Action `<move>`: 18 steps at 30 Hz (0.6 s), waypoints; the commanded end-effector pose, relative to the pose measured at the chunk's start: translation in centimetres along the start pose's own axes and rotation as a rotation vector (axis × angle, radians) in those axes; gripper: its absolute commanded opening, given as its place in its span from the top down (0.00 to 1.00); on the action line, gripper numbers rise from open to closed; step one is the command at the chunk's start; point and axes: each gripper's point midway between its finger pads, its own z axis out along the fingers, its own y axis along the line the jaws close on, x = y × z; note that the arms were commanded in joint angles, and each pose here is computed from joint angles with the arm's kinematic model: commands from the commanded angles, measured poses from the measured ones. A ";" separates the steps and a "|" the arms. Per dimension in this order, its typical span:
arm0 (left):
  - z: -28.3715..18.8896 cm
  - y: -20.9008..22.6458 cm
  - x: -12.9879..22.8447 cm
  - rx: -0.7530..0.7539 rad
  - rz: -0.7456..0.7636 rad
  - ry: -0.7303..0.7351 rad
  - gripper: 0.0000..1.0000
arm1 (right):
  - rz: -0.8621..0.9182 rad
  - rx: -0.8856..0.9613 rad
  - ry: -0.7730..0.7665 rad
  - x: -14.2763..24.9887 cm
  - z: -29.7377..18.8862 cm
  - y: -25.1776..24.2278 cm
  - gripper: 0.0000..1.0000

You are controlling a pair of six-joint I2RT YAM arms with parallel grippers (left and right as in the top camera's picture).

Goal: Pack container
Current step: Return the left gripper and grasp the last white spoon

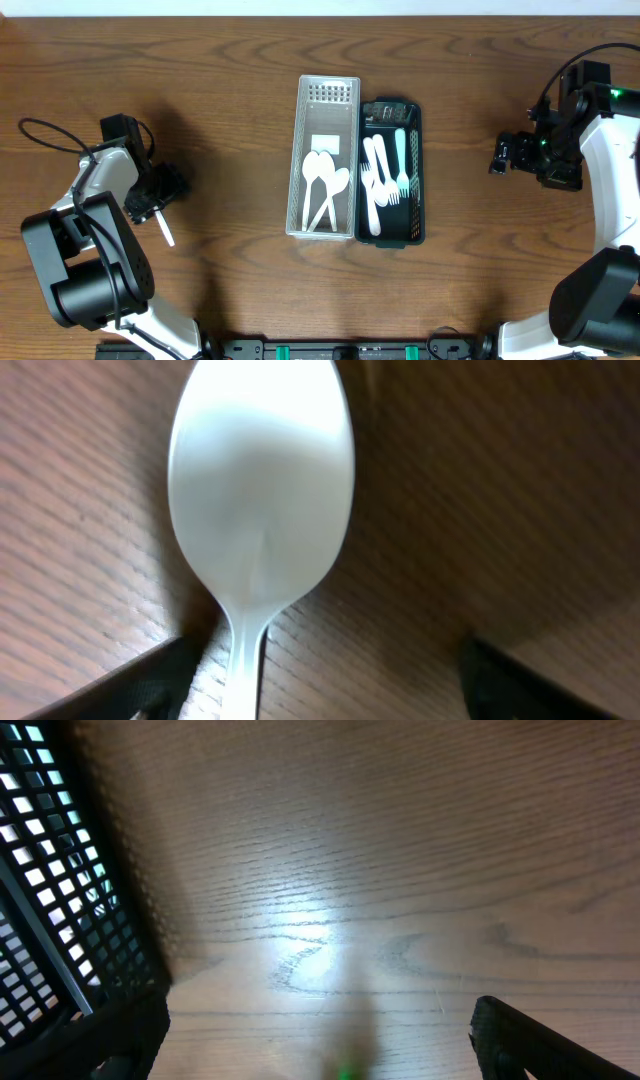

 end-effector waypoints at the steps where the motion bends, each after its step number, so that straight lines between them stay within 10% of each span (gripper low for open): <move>1: 1.3 1.2 1.7 -0.051 0.004 0.056 0.38 | 0.007 -0.006 0.010 0.2 0.1 0.0 0.01; 18: 1.3 1.3 2.0 -0.057 0.005 0.070 0.92 | 0.008 -0.005 0.023 0.5 0.1 0.0 0.01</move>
